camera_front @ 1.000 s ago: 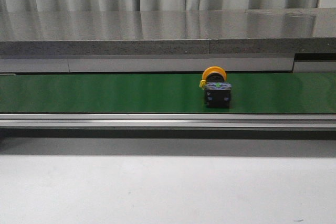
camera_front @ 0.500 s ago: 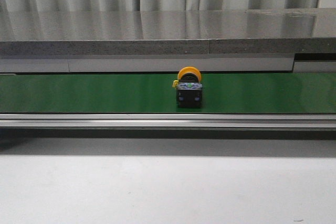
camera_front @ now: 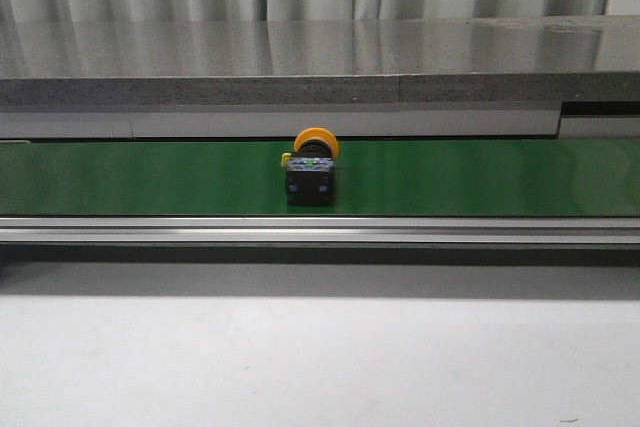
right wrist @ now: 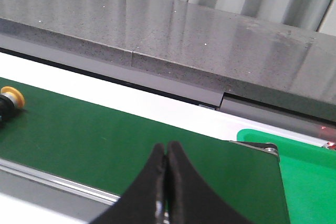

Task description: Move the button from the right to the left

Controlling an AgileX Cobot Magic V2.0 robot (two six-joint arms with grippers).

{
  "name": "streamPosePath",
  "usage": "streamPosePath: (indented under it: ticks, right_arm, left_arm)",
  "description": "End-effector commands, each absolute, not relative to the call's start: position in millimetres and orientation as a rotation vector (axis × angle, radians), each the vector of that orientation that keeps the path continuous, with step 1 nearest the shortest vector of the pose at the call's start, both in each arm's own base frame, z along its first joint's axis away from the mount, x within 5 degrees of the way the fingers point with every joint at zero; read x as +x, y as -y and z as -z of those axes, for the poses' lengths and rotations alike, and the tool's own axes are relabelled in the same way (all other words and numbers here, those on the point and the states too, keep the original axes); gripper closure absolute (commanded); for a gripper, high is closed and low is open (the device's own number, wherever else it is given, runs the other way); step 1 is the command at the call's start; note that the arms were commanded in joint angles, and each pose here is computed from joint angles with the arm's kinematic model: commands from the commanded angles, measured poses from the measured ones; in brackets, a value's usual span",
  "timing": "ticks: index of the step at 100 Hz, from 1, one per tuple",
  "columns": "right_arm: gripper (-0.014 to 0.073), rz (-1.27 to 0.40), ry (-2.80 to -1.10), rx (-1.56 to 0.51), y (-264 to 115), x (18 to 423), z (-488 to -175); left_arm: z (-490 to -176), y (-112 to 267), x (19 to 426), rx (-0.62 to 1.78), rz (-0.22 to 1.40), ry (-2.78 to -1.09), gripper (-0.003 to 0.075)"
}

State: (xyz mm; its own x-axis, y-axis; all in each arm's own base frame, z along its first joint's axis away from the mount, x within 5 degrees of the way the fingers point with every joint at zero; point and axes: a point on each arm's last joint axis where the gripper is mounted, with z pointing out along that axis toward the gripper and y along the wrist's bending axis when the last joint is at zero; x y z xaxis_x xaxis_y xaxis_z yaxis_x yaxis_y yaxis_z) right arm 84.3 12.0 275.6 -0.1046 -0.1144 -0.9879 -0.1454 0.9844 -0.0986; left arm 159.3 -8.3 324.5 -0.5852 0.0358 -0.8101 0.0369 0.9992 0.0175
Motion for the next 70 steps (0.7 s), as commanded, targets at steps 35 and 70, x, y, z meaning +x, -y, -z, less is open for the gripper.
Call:
streamPosePath:
  ticks: [35,70]
  right_arm:
    - [0.0662,-0.008,-1.606,-0.163,-9,85,-289]
    - [0.0662,-0.008,-1.606,-0.163,-9,85,-289]
  left_arm:
    - [-332,14,210,0.055,0.013,-2.265,0.0657]
    - [-332,15,210,0.059,0.013,-2.265,0.007]
